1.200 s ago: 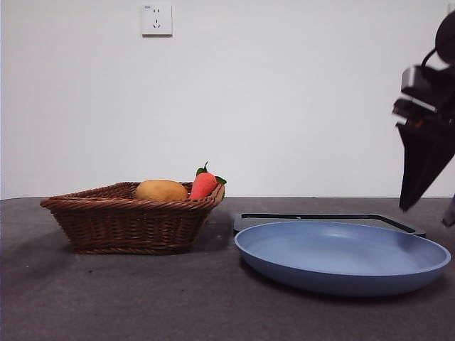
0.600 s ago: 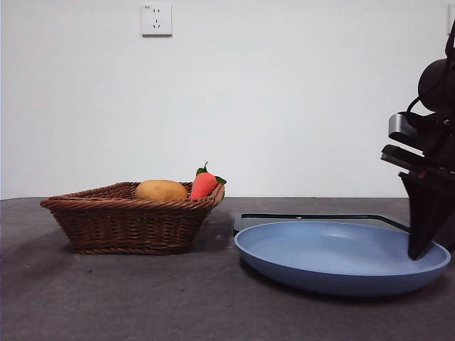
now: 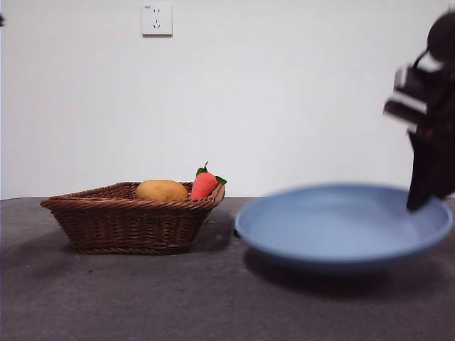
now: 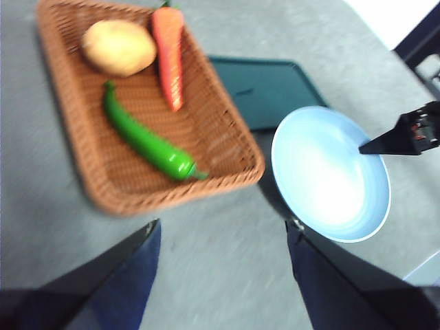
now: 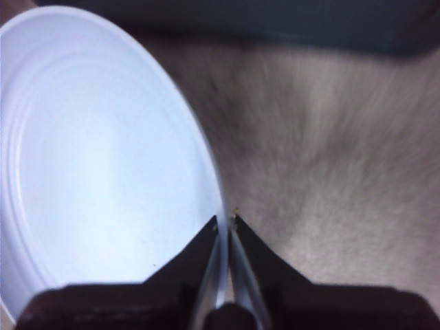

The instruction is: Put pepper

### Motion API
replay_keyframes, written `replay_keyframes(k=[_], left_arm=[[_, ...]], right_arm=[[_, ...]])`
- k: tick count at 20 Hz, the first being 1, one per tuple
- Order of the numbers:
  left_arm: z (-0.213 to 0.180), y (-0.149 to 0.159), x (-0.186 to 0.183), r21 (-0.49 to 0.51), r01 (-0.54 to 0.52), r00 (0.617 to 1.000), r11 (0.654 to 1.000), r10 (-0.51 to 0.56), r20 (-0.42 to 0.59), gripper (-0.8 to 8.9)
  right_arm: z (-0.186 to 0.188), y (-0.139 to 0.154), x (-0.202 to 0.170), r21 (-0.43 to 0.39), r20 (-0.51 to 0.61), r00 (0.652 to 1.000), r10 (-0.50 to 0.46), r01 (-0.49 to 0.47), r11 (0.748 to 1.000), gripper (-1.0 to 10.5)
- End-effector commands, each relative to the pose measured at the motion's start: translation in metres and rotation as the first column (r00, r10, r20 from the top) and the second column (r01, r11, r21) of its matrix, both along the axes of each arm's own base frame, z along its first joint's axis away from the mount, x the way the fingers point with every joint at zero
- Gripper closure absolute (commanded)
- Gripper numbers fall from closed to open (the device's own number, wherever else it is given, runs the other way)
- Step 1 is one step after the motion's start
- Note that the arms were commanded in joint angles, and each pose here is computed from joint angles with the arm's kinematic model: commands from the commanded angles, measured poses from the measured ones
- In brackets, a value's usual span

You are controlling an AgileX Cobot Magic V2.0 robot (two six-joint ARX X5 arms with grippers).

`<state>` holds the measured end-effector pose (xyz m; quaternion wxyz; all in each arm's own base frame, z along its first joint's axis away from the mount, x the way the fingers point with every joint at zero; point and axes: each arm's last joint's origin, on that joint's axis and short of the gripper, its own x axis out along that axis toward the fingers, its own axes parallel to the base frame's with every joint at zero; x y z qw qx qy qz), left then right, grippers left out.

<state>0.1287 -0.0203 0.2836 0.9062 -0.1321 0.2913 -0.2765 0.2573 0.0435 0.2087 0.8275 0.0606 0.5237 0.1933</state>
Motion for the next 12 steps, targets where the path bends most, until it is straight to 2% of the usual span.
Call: replay_keyframes(k=[1,3,7,12], left_arm=[[0.006,-0.007,0.013,-0.033,-0.011,1.0,0.999,0.011,0.004,4.91],[0.007,-0.018,0.029,-0.01,-0.016,1.0,1.0,0.015,-0.022,4.91],[0.014,-0.047,0.071,0.097,-0.054,0.994,0.994,0.062,-0.085,4.91],[0.013,-0.089,0.137,0.254,-0.116,0.976,0.96,0.157,-0.151,4.91]], right_arm=[[0.023,-0.001,-0.009,0.021,0.075,0.997,-0.017,0.015,1.0,9.4],[0.042,-0.003,-0.023,0.03,0.14,0.99,-0.02,0.016,0.999,9.4],[0.07,-0.009,-0.049,0.044,0.247,0.968,-0.037,0.027,0.999,9.4],[0.088,-0.014,-0.072,0.06,0.314,0.948,-0.056,0.039,0.997,9.4]])
